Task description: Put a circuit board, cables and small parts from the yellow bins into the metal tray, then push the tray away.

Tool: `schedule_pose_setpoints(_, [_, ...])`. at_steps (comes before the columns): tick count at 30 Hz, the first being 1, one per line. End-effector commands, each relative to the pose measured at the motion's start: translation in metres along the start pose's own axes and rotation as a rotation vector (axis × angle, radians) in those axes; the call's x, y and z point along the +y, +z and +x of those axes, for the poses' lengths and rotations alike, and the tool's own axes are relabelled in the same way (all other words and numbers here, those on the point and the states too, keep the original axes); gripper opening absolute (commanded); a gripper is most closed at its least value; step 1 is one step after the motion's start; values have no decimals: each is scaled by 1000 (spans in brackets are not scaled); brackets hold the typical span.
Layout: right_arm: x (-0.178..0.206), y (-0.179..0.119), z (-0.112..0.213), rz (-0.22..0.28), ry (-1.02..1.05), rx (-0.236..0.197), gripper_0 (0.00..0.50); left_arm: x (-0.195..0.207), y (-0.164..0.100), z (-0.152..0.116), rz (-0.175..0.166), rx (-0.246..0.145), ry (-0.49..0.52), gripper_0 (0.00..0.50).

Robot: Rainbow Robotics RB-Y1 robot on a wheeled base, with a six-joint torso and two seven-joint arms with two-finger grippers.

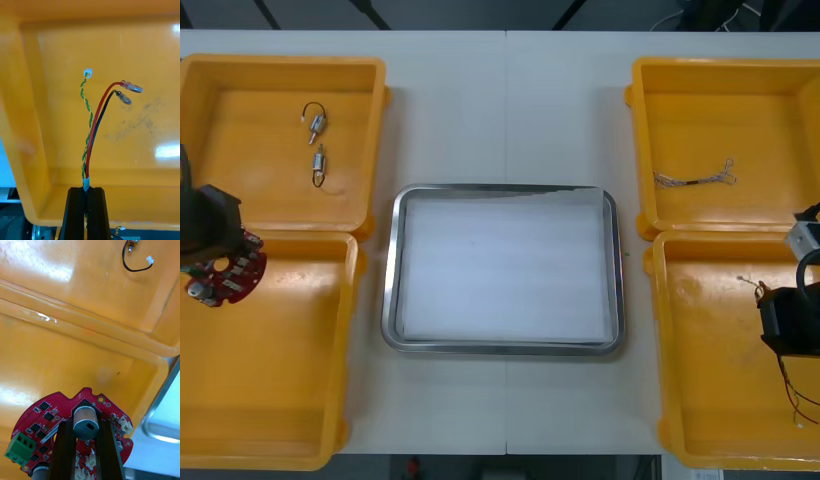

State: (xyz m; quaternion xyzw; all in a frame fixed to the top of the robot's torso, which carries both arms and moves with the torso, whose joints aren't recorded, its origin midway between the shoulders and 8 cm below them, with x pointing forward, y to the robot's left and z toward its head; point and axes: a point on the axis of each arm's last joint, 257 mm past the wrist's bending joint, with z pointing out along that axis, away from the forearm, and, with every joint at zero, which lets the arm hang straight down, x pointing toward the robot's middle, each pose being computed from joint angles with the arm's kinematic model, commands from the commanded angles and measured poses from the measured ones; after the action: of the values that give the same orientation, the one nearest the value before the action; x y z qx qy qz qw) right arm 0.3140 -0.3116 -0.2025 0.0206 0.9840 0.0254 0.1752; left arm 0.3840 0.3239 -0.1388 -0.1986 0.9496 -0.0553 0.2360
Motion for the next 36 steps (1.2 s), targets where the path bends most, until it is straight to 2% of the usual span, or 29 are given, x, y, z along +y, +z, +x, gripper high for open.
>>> schedule_pose_setpoints(1, [16, -32, -31, -33, -128, -90, 0, -39, -1, -5, 28, -26, -26, 0])
schedule_pose_setpoints(5, [27, -46, -47, -55, -184, -131, 0, -60, 5, 0, 17, -32, -77, 0])
schedule_pose_setpoints(9, [32, -54, -53, -60, -231, -145, 0, -77, 12, 7, 29, -32, -131, 0])
schedule_pose_setpoints(16, [36, -64, -56, -59, -327, -147, 0, -105, 29, 20, 30, -51, -195, 0])
schedule_pose_setpoints(25, [20, -73, -64, 17, -499, -159, 0, -150, 51, 42, 35, -45, -306, 0])
schedule_pose_setpoints(32, [20, -78, -70, 16, -525, -157, 0, -178, 65, 53, 36, -44, -348, 0])
schedule_pose_setpoints(36, [24, -78, -75, 12, -549, -143, 0, -187, 75, 61, 25, -39, -358, 0])
